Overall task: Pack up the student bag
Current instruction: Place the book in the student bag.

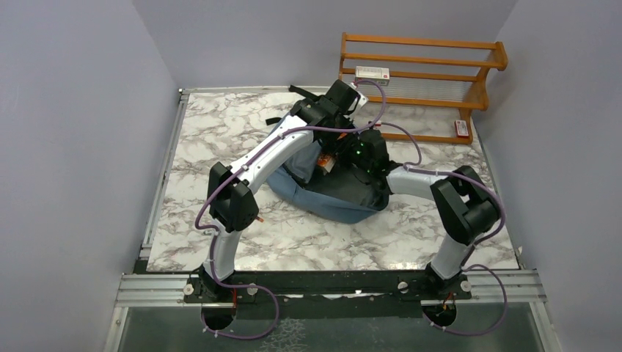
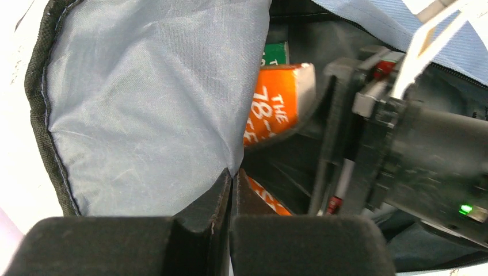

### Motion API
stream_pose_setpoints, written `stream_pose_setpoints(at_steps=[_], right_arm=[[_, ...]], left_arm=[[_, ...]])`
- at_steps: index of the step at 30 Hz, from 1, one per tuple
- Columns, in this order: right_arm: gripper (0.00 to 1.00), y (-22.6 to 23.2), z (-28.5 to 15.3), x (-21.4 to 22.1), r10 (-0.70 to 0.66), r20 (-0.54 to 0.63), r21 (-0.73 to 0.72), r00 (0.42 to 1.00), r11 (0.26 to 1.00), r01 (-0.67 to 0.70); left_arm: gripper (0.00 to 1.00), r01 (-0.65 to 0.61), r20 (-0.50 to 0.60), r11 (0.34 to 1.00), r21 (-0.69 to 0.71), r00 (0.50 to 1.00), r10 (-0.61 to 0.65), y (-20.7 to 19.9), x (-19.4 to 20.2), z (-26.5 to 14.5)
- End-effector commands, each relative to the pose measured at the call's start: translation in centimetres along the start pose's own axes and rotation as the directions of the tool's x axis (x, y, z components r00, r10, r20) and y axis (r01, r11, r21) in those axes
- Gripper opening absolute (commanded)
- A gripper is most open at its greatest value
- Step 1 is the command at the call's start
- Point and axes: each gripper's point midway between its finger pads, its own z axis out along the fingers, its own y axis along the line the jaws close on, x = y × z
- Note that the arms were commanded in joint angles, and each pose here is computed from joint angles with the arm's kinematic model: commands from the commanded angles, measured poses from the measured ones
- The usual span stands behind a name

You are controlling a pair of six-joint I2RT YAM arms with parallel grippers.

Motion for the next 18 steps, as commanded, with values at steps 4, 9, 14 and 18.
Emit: stream_pose_setpoints(at_steps=[4, 9, 14, 18], right_arm=[[0.01, 4.0, 3.3, -4.4, 0.035, 0.207, -0.13, 0.978, 0.992, -0.008], [0.01, 2.8, 5.2, -4.3, 0.035, 0.219, -0.079, 0.975, 0.997, -0.018], [0.16, 0.6, 6.7, -3.6, -0.01, 0.193, 0.008, 0.981, 1.0, 0.008], [0.37, -0.8, 6.5, -3.3, -0.032, 0.184, 0.057, 0.982, 0.998, 0.022]], left_arm=[[0.0, 0.024, 0.104, 0.998, 0.058, 0.994, -0.03, -1.2, -2.9, -2.6], [0.0, 0.018, 0.099, 0.999, 0.048, 0.995, -0.023, -1.1, -2.7, -2.5], [0.0, 0.008, 0.087, 1.0, 0.015, 0.996, -0.009, -0.6, -2.3, -2.2], [0.0, 0.004, 0.064, 1.0, -0.001, 0.998, -0.004, -0.5, -1.7, -1.5]])
